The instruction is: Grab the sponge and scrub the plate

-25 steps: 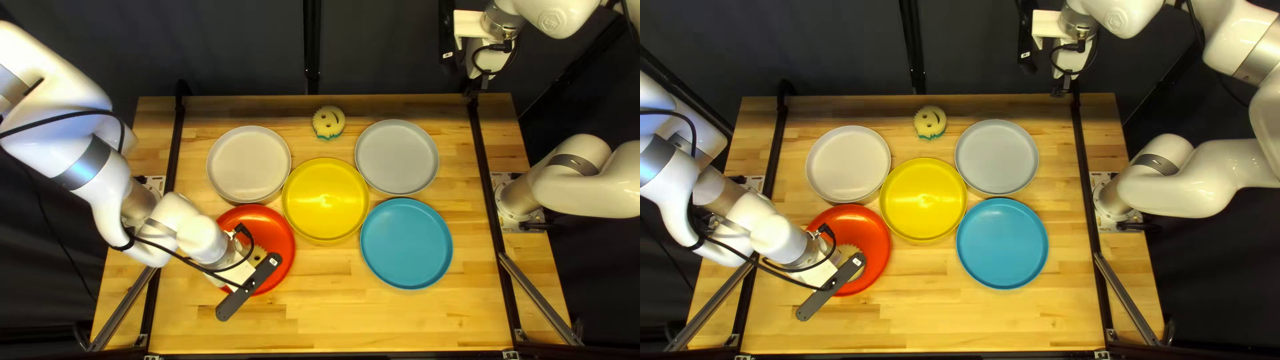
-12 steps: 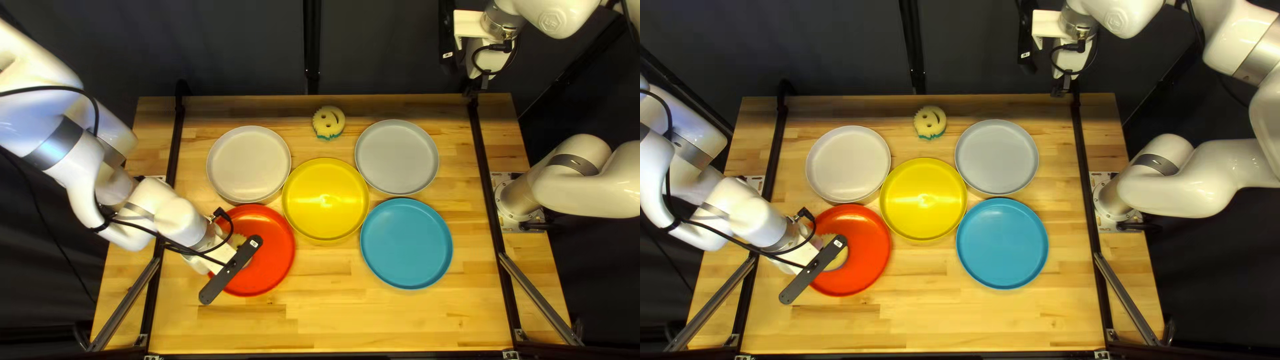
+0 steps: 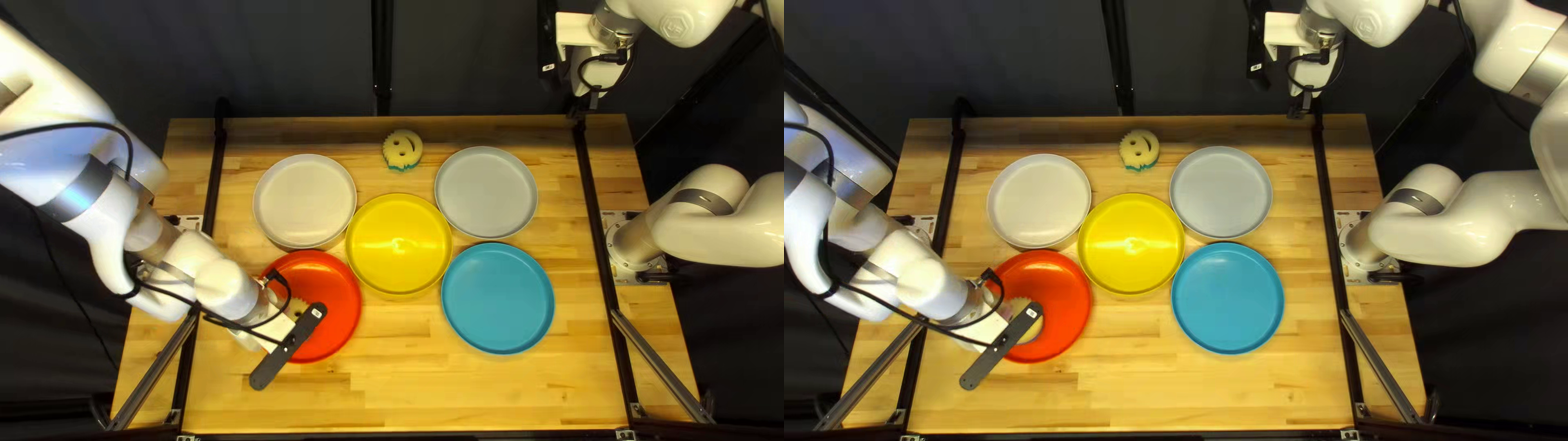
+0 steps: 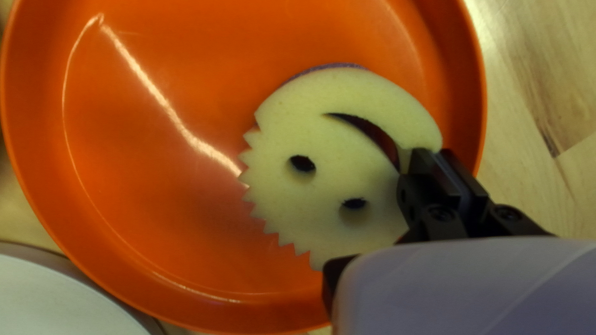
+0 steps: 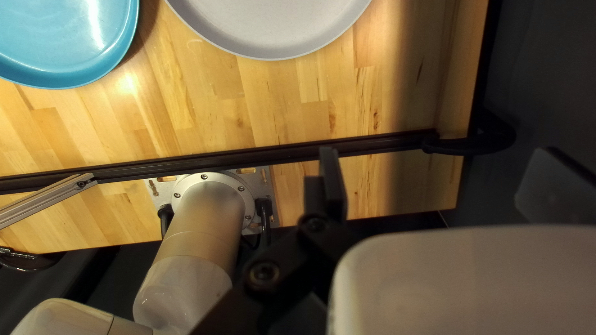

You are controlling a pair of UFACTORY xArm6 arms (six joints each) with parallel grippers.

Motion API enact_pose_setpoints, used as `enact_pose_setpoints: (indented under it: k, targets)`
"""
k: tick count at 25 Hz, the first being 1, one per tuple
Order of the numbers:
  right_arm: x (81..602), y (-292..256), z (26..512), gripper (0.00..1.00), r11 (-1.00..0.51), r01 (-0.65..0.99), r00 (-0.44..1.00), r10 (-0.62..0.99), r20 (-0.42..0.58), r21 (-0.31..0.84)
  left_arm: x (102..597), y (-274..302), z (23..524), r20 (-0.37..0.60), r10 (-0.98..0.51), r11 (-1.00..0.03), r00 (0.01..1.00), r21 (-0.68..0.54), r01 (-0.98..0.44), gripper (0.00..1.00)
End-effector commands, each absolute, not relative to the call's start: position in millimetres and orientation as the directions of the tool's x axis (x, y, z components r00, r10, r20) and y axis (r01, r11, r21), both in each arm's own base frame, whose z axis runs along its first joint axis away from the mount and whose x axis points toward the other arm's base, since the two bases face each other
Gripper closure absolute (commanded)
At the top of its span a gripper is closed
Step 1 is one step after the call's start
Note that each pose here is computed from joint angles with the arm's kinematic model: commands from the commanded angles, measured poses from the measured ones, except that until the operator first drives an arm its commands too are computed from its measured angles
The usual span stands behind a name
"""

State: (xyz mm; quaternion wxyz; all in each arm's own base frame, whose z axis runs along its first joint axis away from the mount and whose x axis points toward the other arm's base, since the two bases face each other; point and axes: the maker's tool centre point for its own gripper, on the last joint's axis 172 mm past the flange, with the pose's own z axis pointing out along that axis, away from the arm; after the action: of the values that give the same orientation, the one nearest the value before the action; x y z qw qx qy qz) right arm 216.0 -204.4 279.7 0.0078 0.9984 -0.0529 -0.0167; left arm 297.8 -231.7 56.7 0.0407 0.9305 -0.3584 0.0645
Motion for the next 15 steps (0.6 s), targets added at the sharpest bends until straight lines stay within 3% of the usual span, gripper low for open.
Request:
enact_pose_setpoints:
  k: [1, 15]
  targets:
    - [216, -204, 280, 0.0, -0.994, -0.105, 0.994, -0.106, -0.033, 0.017, 301, -229, 55, 0.145, -0.678, -0.725, 0.72, 0.023, -0.688, 1.0]
    - [216, -204, 280, 0.0, -0.994, -0.105, 0.994, -0.106, -0.033, 0.017, 287, -144, 51, 0.138, -0.664, -0.734, 0.735, 0.064, -0.676, 1.0]
